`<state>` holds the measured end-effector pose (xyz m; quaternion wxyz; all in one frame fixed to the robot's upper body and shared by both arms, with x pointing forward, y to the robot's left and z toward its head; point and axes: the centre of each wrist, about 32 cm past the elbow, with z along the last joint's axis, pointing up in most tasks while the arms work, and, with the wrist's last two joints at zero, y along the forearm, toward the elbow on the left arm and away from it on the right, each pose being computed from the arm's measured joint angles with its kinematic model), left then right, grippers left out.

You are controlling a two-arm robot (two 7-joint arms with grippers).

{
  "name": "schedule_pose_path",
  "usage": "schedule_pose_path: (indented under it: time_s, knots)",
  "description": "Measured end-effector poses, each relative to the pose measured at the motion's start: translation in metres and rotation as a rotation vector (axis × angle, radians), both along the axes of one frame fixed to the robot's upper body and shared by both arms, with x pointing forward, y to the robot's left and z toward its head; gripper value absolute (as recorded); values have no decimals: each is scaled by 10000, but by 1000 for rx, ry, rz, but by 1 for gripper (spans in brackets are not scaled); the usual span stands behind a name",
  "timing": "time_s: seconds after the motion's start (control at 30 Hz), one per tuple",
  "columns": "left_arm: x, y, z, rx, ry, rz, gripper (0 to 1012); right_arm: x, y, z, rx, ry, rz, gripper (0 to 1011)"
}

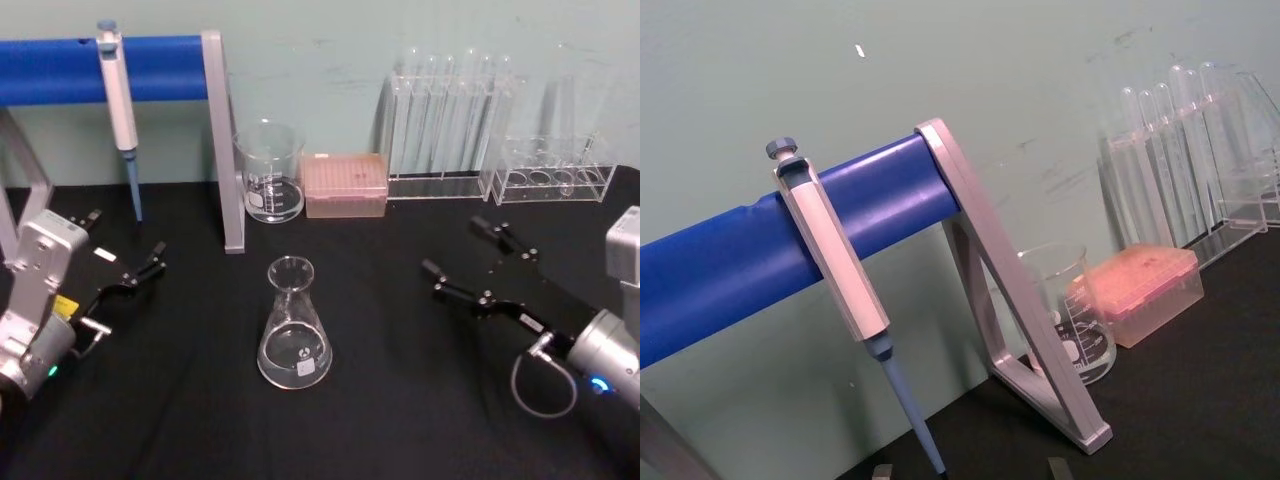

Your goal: Grasp the erlenmeyer flask with one hand, shake it three times, then place it back.

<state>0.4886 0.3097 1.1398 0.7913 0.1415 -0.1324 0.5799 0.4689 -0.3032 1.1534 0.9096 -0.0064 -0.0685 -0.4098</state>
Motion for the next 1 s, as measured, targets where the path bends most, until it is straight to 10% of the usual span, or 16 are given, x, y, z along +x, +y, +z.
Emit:
schedule_pose_path:
  time_s: [1.0]
  knots:
    - [0, 0, 0, 0, 0, 0, 1001, 342, 540, -115, 23, 47, 365, 1000]
